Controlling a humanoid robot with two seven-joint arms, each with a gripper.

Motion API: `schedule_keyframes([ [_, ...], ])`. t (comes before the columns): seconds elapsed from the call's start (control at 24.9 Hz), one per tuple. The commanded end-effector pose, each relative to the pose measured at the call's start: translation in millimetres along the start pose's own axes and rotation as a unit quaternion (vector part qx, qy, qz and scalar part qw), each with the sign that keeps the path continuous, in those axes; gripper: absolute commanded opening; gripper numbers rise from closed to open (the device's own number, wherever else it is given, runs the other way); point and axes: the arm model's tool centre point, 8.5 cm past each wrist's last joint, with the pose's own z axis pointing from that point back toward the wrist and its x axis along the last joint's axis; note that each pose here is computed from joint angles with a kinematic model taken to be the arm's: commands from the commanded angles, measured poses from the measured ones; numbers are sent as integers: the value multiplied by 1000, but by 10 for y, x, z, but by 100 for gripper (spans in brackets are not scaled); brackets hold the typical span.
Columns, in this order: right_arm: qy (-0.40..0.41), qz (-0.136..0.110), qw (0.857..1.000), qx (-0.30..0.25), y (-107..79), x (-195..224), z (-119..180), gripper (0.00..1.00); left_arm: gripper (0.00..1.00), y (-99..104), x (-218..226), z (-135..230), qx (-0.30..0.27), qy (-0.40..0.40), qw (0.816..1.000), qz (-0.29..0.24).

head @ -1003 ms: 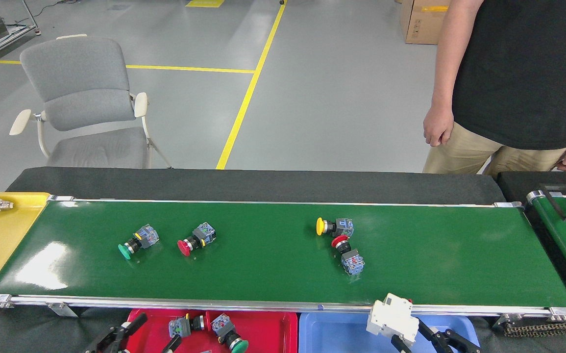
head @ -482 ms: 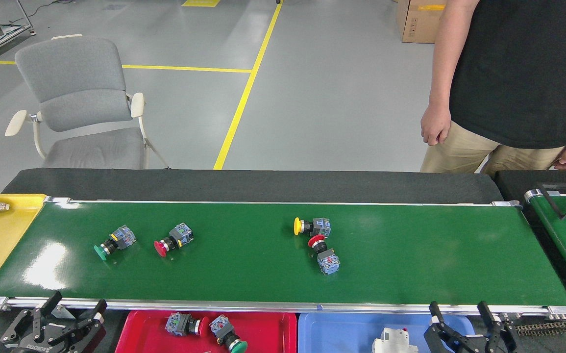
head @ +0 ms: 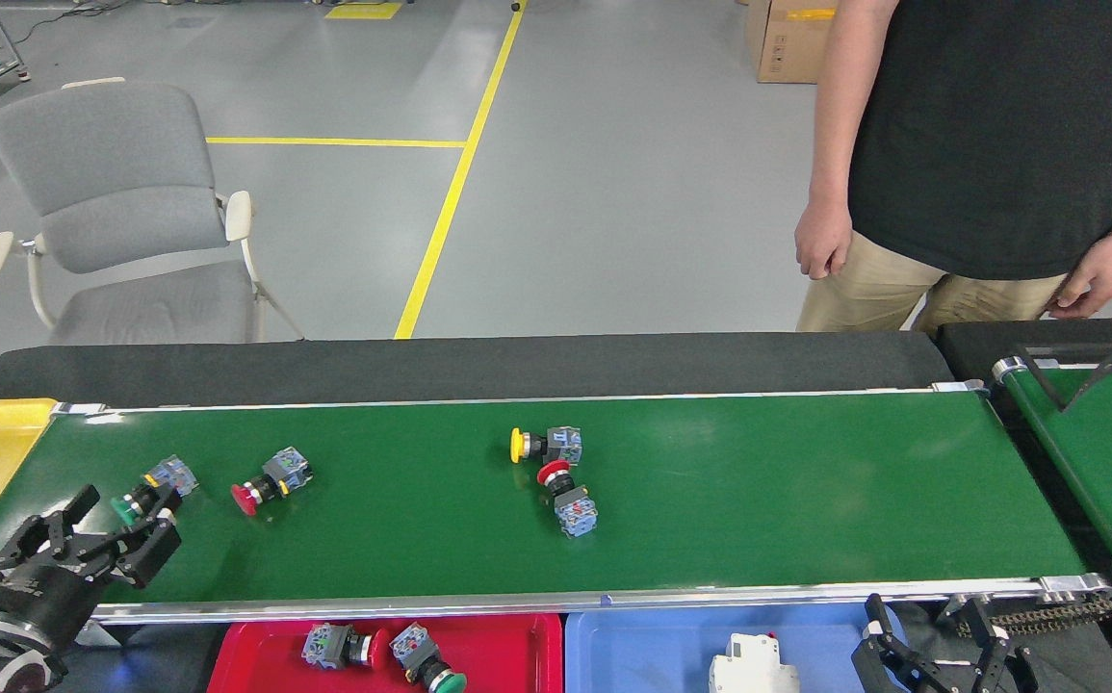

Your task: Pick switch part from conveyor to tray

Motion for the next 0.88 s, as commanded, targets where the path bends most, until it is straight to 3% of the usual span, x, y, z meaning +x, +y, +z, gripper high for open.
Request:
schedule_keyframes([
  [0.0, -35, 3, 999, -3, -59, 66, -49, 100, 100, 39, -225, 21, 13, 40, 999, -10],
  [0.12, -49, 3, 999, 2, -35, 86, -58, 100, 100, -131, -420, 83, 3, 80, 997, -14],
  [0.24, -57, 3, 998, 4, -23, 103, -60, 100, 95, -148, -514, 15, 6, 124, 992, -23],
  [0.28, -57, 2, 998, 4, -19, 102, -55, 100, 85, -164, -532, 5, 6, 129, 991, -20],
  [0.44, -57, 3, 998, 3, -27, 104, -65, 100, 24, -144, -458, 3, 54, 105, 993, -26],
  [0.52, -57, 2, 998, 3, -22, 107, -60, 100, 10, -156, -342, -21, 64, 68, 996, -13],
  [0.68, -53, -1, 999, 3, -19, 116, -66, 100, 5, -233, -238, 43, 67, 39, 997, -16],
  [0.84, -44, -1, 999, 1, -32, 76, -55, 100, 9, -75, 244, 275, 113, -107, 987, -33],
])
